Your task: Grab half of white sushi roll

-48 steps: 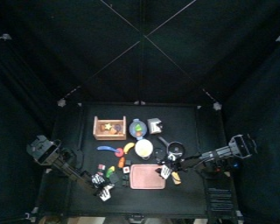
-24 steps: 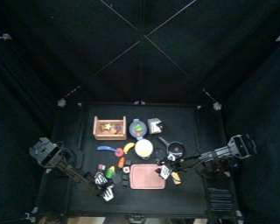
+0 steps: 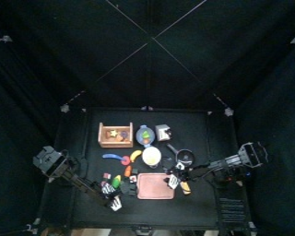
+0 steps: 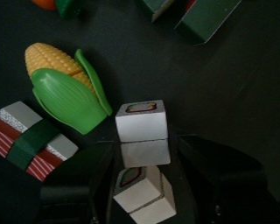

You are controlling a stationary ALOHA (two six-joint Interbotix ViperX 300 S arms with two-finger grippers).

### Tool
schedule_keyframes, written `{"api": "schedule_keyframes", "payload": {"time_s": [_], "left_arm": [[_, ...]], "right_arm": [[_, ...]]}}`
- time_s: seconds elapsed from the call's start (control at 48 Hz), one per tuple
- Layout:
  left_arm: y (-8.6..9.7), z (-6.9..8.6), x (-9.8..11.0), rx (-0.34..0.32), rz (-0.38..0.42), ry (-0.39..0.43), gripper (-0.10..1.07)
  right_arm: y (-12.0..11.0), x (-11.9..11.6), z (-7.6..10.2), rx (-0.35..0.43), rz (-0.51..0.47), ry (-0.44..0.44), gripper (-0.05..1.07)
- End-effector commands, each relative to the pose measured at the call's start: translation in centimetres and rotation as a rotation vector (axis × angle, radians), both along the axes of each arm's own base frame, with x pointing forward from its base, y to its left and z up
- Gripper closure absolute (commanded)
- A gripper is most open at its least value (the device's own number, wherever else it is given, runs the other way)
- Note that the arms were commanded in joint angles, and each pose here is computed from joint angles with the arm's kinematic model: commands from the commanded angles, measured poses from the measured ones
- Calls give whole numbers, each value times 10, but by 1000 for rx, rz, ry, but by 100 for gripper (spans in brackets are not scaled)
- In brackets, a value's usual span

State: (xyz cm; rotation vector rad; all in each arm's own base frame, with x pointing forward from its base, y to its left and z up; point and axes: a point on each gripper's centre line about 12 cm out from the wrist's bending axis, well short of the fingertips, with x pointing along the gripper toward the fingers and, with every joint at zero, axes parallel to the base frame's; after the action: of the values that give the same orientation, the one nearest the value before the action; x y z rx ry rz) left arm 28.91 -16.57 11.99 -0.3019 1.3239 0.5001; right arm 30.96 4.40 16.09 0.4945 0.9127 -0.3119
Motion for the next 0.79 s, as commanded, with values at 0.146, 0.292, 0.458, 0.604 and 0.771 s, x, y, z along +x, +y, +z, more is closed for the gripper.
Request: {"api": "schedule_keyframes", "payload": {"time_s": [0.146, 0.292, 0.458, 0.604, 0.771], "left_arm": [[-3, 13, 7, -22, -1, -39, 28], [-5, 30, 10, -42, -8, -80, 28], [-2, 41, 7, -40, -1, -88, 28], [-1, 44, 8, -32, 2, -86, 28], [-2, 51, 14, -23, -22, -110, 29]], "right_arm": [[0, 2, 7, 4, 1, -24, 19], [-1, 2, 6, 1, 2, -23, 19], [-1, 2, 7, 1, 3, -24, 19], [-1, 2, 7, 0, 3, -26, 19], [-1, 1, 9, -2, 6, -32, 19]]}}
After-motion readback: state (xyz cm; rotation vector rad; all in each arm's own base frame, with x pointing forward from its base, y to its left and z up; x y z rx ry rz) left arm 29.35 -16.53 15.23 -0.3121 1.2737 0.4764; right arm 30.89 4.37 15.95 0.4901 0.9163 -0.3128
